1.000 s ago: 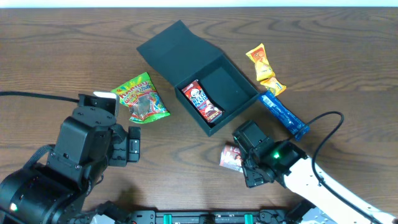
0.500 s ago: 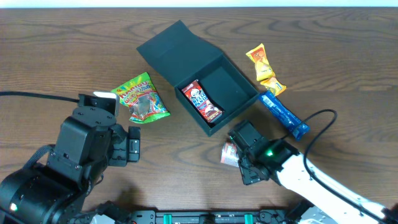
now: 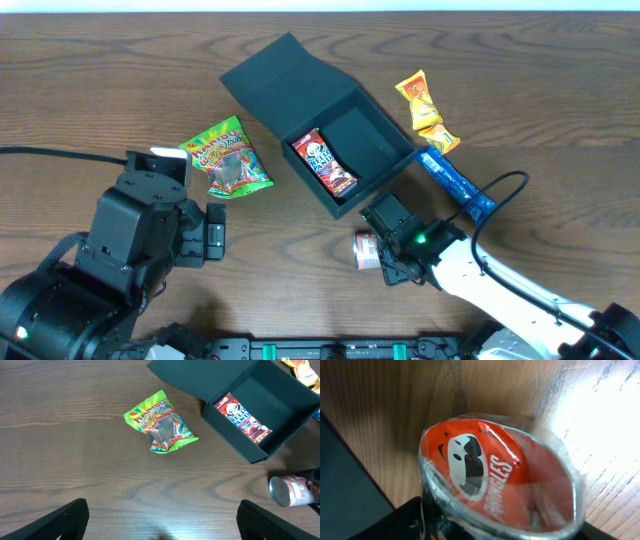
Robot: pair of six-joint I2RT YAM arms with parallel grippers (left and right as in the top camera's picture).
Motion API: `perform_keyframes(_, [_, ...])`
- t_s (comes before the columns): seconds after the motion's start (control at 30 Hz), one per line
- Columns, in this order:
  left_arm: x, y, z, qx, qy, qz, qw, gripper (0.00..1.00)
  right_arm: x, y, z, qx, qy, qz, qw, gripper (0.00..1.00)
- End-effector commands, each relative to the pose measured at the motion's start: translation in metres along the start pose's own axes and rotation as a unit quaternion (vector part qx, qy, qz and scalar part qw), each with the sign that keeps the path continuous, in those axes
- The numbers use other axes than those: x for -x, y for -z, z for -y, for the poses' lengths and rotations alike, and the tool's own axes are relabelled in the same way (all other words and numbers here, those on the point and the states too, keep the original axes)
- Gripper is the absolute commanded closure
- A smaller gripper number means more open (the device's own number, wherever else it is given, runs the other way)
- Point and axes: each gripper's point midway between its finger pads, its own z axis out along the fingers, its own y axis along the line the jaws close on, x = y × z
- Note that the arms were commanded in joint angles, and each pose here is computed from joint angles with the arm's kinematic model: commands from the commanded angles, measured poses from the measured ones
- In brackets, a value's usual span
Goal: Pack container
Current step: 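Grasp the snack can with the right gripper and lift it, then carry the can over the black box and lower it inside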
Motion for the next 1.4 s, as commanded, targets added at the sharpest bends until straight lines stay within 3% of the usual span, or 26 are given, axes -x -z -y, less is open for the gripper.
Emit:
perform_keyframes(0.0, [0.0,0.001,-0.003,0.004,-0.008,0.001,1.0,0.05,0.003,-0.002,0.003,0.0,0.01,0.012,1.0,0.34])
perform_keyframes(0.17, [0.0,0.001,-0.003,0.004,-0.008,0.001,1.0,0.05,0.006,-0.002,-0.011,0.029,0.083,0.027,0.996,0.36])
perform_keyframes(0.33, [0.0,0.001,-0.003,0.004,-0.008,0.001,1.0,0.05,0.005,-0.001,-0.026,0.055,0.232,0.04,0.97,0.36])
perform_keyframes(0.63, [0.0,0.001,-0.003,0.004,-0.008,0.001,1.0,0.05,-0.015,-0.001,-0.019,0.051,0.518,-0.006,0.854,0.35])
perform_keyframes(1.0, [0.0,0.001,-0.003,0.004,-0.008,0.001,1.0,0.05,-0.007,0.016,-0.003,-0.012,0.615,-0.015,0.789,0.35])
perform_keyframes(1.2, [0.0,0.001,-0.003,0.004,-0.008,0.001,1.0,0.05,0.01,0.06,-0.031,-0.039,0.662,0.051,0.747,0.36])
perform_keyframes(1.37, [0.0,0.001,-0.003,0.004,-0.008,0.001,1.0,0.05,0.011,0.102,-0.078,-0.004,0.696,0.118,0.708,0.36])
